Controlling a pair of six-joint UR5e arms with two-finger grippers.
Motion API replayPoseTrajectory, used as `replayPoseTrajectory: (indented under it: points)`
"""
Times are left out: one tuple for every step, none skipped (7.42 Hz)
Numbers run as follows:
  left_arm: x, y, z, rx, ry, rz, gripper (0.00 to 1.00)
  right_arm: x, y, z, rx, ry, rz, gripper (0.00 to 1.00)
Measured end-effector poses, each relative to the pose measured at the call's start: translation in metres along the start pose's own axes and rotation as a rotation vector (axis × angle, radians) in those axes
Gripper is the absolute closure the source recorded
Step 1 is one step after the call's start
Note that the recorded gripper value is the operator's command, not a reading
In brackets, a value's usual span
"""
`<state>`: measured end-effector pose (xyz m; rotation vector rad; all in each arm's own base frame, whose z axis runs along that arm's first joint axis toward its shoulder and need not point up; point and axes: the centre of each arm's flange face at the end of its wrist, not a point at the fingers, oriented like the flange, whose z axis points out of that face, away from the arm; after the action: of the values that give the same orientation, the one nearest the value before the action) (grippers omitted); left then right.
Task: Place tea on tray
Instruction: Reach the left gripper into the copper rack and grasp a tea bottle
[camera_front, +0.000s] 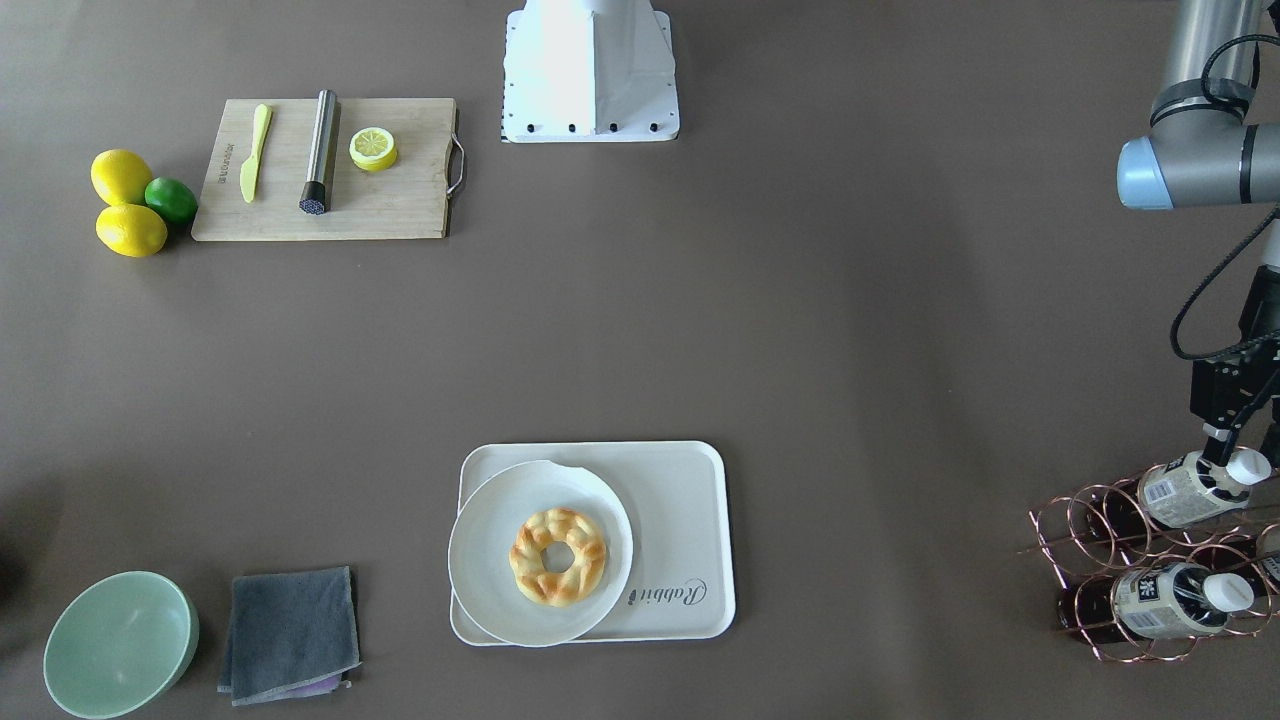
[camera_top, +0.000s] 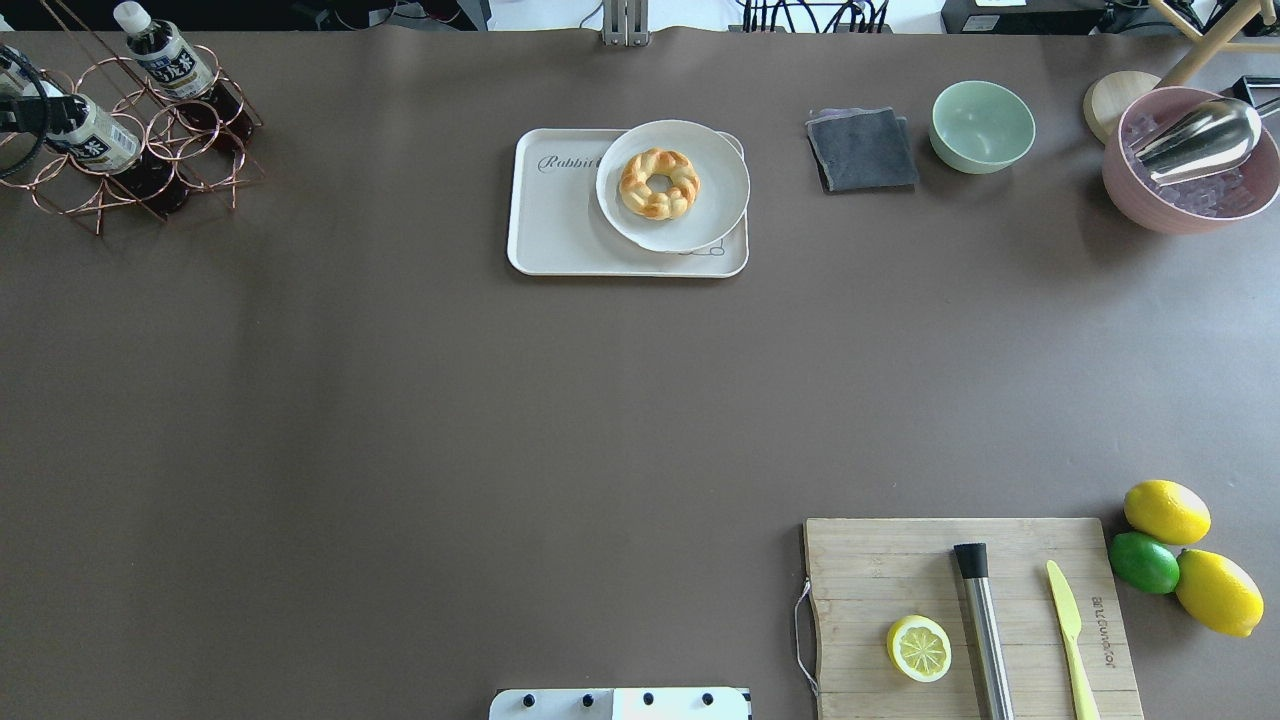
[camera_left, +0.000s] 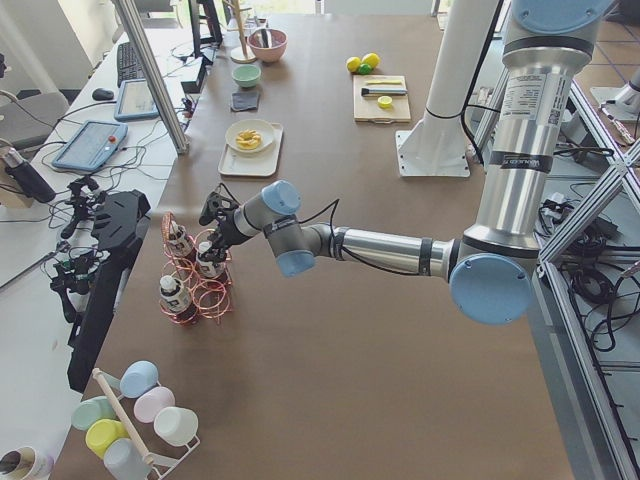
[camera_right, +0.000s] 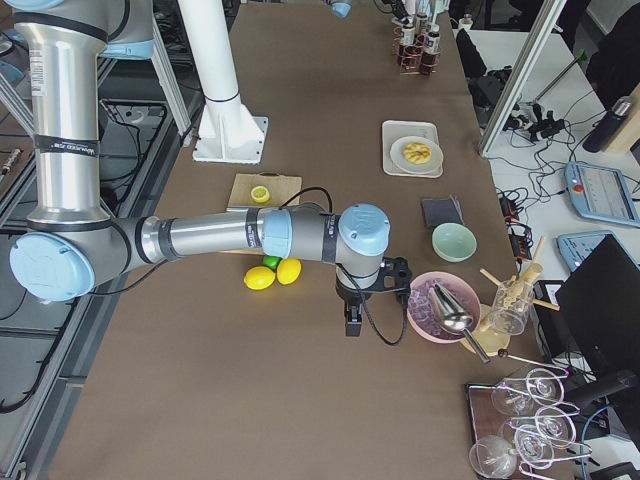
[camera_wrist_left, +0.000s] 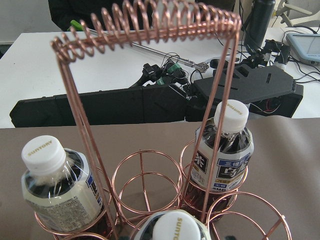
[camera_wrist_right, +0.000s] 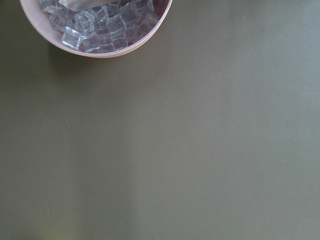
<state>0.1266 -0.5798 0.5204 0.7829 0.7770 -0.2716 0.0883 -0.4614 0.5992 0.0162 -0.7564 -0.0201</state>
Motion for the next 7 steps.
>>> replayPoseTrajectory:
  points:
    - [0.0007, -0.0008, 0.0009, 0.0, 0.0, 0.003, 0.4, 0.0003, 0.0005, 0.0005, -0.001, -0.001, 0.001, 0.0]
    - [-0.0001, -0.0007, 0.003, -0.002, -0.002, 0.005, 0.56, 0.0007, 0.0007, 0.0009, -0.001, -0.001, 0.002, 0.0]
    - [-0.001, -0.0004, 0.0056, -0.005, -0.004, 0.006, 0.88, 0.0008, 0.0008, 0.001, -0.002, -0.001, 0.002, 0.0]
    - [-0.0019, -0.0003, 0.0079, -0.007, -0.006, 0.006, 0.97, 0.0006, 0.0008, 0.0007, -0.001, 0.0, 0.002, 0.0]
    - [-0.0006, -0.0016, 0.0092, -0.007, -0.005, 0.004, 1.0, 0.0003, 0.0008, 0.0004, 0.0, 0.0, 0.001, 0.0]
    - [0.0032, -0.0052, 0.0094, -0.004, -0.001, -0.002, 1.0, -0.0002, 0.0005, -0.0001, 0.001, 0.0, 0.0, 0.0]
    - [0.0048, -0.008, 0.0091, -0.006, -0.001, 0.0, 1.0, -0.0004, 0.0002, -0.0004, 0.001, 0.0, -0.001, 0.0]
